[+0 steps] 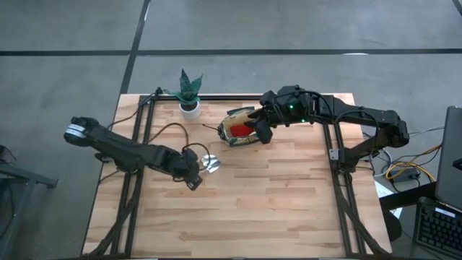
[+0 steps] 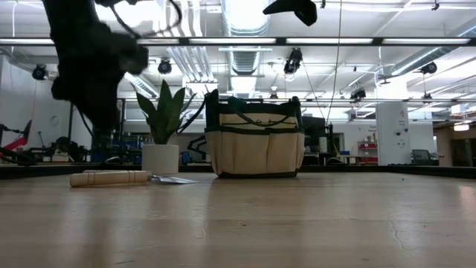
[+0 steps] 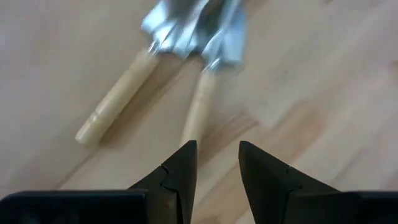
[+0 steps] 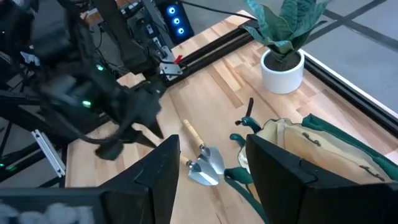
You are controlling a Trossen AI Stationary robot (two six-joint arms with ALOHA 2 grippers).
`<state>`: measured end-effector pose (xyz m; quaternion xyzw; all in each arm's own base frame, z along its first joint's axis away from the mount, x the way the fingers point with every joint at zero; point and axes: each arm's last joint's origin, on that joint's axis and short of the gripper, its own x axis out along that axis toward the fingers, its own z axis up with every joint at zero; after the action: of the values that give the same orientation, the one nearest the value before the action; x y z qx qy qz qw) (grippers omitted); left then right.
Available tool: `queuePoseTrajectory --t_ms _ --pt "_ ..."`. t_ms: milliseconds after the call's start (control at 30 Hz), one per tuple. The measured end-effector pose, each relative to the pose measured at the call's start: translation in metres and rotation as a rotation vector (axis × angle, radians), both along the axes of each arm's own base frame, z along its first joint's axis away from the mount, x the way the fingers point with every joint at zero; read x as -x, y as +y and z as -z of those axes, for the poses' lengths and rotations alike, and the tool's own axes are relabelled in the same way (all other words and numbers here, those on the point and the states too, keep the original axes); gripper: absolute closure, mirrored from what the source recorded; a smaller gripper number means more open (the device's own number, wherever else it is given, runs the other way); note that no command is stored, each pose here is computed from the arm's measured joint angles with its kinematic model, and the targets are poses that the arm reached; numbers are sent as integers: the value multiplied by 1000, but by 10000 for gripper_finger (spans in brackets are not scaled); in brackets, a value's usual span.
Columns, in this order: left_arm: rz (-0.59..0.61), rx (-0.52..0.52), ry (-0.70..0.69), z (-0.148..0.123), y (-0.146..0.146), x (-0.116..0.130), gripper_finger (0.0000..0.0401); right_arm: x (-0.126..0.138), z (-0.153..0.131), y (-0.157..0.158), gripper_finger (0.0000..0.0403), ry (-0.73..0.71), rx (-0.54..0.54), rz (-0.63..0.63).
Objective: Pick & Place Garden tools in Gardening bag
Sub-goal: Put the brown trowel into the white bag
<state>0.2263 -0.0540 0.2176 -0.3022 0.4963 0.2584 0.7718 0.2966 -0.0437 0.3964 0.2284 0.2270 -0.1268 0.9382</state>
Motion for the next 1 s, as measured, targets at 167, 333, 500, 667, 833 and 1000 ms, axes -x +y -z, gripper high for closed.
queuePoseTrajectory --t_ms 167,333,500,667,833,1000 --pt "35 51 106 22 7 -3 279 0 3 1 225 8 -3 1" --pt "67 35 129 33 9 -10 279 -1 7 1 228 19 -17 8" --pt "84 34 127 42 8 -18 279 -1 9 1 236 26 -22 10" --pt "75 27 194 57 10 -22 279 -1 10 1 245 27 -21 10" --pt "83 20 239 68 11 -26 279 -1 10 1 254 29 -21 10" --pt "126 21 251 71 11 -27 283 -1 10 1 265 30 -20 10"
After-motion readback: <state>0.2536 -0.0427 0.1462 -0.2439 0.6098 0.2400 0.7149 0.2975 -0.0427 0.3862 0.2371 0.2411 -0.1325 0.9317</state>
